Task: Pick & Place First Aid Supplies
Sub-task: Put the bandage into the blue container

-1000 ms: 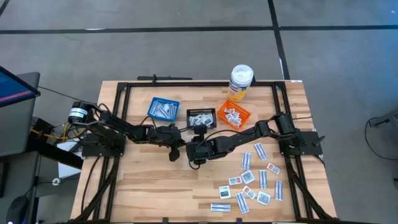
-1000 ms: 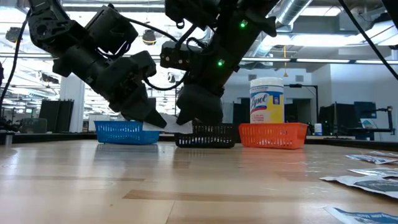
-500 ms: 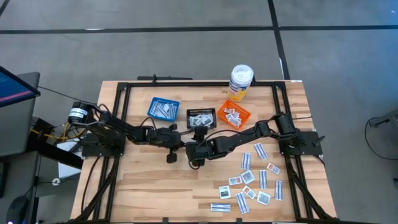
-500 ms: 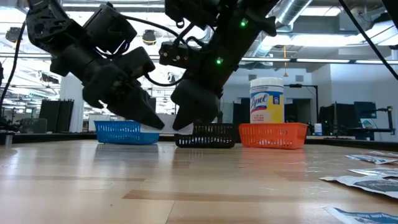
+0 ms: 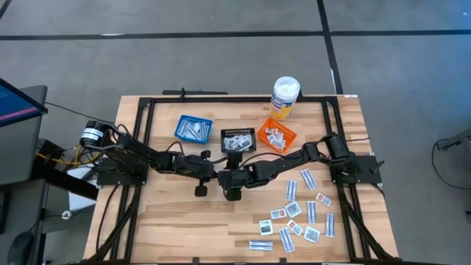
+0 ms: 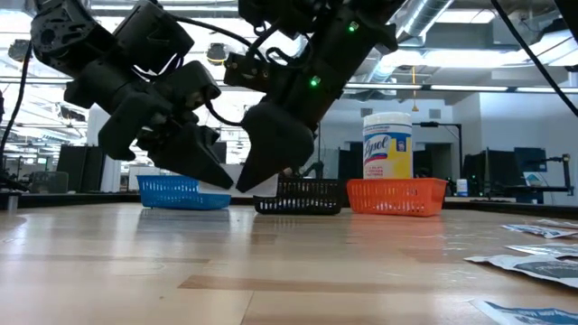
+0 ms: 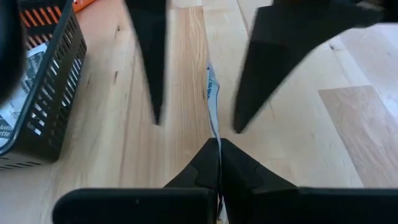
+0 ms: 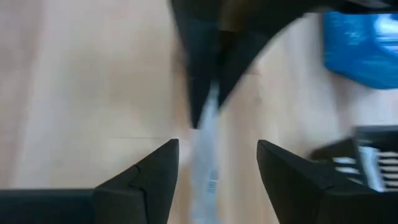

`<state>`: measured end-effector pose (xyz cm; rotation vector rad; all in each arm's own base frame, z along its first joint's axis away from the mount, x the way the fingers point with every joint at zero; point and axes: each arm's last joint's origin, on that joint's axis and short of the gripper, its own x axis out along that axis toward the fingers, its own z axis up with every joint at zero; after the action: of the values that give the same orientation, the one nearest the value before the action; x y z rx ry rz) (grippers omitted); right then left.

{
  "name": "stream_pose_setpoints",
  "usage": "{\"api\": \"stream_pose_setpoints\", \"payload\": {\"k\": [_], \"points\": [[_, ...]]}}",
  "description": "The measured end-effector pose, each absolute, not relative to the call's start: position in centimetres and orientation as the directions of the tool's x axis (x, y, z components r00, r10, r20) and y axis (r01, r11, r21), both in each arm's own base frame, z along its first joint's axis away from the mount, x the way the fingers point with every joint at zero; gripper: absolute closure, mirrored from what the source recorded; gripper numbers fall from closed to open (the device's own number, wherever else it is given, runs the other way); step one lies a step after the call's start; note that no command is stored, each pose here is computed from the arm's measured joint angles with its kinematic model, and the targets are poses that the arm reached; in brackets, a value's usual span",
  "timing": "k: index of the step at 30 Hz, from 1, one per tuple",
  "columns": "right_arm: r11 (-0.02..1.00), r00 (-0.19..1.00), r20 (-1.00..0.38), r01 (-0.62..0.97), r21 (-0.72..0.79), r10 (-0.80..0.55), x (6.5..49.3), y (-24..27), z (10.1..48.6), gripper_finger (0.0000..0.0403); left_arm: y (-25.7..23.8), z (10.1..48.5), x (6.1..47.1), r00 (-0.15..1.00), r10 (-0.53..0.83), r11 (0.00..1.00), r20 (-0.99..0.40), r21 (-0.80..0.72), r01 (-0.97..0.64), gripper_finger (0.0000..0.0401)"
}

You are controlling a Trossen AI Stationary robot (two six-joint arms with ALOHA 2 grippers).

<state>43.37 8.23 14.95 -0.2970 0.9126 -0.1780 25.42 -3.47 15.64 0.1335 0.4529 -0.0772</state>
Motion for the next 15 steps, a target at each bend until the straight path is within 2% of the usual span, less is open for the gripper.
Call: {"api": "stream_pose_setpoints", "payload": {"k": [4, 15], "points": [[0.961, 0.62, -0.754, 0.001, -0.278, -0.218, 43.56, 8.4, 15.04, 0.0195, -3.47, 15.64, 25.42, 0.897, -0.045, 0.988, -0.441, 0.111, 0.104, 0.0392], [0.971, 0.634, -0.744, 0.055, -0.231, -0.213, 43.87, 7.57, 15.09, 0.0198, -3.46, 15.65, 25.43, 0.897, -0.044, 0.988, -0.439, 0.111, 0.103, 0.0392]]}}
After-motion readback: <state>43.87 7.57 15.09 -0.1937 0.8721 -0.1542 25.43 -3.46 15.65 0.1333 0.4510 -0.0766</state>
